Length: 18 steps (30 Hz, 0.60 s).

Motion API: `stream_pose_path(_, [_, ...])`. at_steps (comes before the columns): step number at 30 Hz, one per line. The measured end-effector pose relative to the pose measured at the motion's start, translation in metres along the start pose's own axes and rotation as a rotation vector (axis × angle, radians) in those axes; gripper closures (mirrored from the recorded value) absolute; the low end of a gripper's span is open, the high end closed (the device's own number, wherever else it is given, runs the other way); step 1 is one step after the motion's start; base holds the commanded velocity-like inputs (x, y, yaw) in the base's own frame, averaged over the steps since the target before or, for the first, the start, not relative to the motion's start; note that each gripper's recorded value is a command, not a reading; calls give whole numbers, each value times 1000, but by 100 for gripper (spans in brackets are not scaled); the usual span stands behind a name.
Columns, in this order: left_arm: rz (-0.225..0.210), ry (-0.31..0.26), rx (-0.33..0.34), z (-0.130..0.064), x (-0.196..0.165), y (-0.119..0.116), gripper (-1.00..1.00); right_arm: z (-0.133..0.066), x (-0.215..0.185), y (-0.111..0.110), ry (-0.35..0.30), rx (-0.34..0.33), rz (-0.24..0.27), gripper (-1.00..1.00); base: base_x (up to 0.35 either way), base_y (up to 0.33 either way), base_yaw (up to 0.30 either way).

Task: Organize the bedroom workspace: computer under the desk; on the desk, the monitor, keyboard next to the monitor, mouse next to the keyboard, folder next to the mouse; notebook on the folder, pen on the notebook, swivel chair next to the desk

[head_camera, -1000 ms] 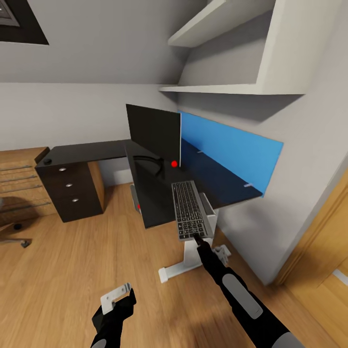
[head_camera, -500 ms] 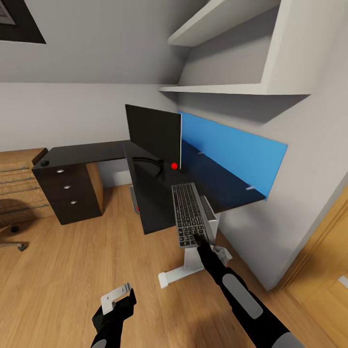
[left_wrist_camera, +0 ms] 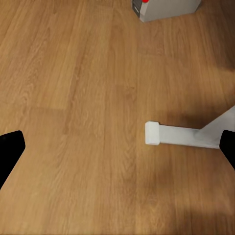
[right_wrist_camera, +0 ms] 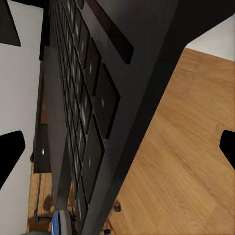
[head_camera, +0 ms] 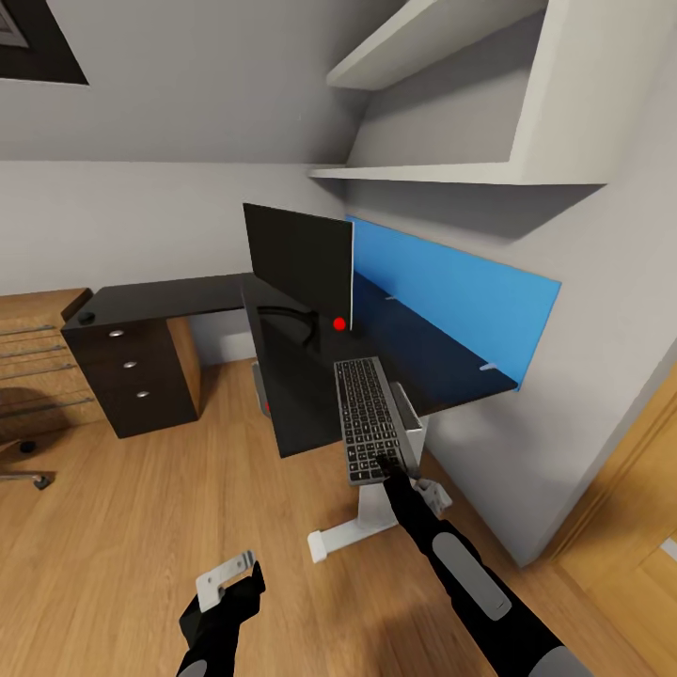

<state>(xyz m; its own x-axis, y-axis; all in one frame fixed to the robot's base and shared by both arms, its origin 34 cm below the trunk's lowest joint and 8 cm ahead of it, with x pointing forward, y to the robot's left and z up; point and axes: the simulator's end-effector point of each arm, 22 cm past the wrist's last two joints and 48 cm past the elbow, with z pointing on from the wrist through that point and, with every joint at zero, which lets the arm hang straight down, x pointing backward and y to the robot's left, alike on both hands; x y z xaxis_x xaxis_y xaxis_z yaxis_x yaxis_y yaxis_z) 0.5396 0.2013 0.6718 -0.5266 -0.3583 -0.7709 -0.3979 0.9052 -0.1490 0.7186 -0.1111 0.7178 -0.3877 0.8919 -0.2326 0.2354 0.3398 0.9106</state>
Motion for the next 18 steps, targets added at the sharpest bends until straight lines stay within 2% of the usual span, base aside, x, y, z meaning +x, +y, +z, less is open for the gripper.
stream_pose_path(14, [0, 3, 0, 0, 1, 0, -100, 0, 0, 0, 1, -2, 0, -100, 28, 12, 0])
stream_pose_path(15, [0, 3, 0, 0, 1, 0, -100, 0, 0, 0, 1, -1, 0, 100, 0, 0, 0])
stream_pose_path(18, [0, 3, 0, 0, 1, 0, -100, 0, 0, 0, 1, 0, 0, 100, 0, 0, 0])
